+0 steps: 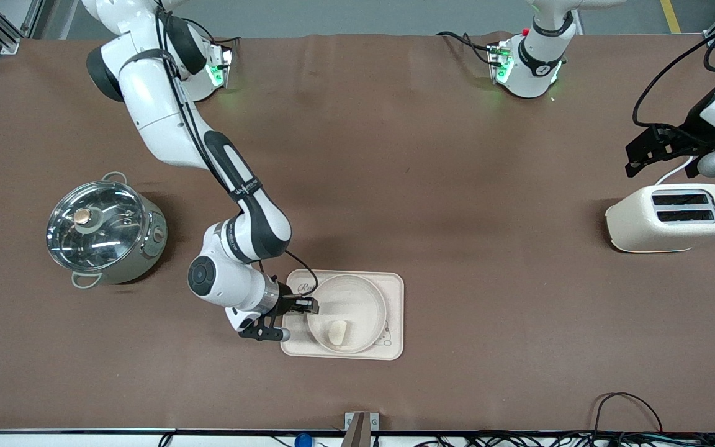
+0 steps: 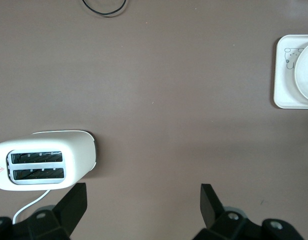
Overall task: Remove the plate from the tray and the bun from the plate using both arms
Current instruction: 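Close the right gripper on the plate rim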
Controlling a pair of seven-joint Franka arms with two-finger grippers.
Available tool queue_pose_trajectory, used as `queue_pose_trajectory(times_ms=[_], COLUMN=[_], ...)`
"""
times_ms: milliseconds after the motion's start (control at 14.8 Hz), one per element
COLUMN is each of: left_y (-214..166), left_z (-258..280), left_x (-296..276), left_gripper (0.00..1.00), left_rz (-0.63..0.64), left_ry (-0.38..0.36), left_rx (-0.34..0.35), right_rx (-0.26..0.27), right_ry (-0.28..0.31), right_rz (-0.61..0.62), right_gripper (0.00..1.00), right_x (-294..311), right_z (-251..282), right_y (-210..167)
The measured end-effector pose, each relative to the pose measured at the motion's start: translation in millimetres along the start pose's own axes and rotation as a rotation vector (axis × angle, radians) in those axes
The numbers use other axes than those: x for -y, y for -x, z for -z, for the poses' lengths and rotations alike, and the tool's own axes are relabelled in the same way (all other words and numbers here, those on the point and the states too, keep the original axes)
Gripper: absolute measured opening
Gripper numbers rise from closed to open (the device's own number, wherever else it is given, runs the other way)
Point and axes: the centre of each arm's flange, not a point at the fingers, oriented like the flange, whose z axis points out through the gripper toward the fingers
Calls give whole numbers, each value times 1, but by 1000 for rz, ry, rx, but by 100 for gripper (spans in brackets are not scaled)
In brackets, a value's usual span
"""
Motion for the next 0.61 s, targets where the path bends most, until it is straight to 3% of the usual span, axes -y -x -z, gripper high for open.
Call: queue_pose_trajectory(times_ms=[135, 607], left_y=[0, 0], left_z=[0, 0], left_x=[0, 1], left_gripper=[100, 100], left_rz=[0, 2], left_ry=[0, 0], left_rx=[0, 0], right_rx=[2, 7], right_ry=[1, 2], right_rz=[-1, 27], right_gripper=[23, 5], right_x=[-1, -3], right_z=[-2, -2], right_y=[0, -1])
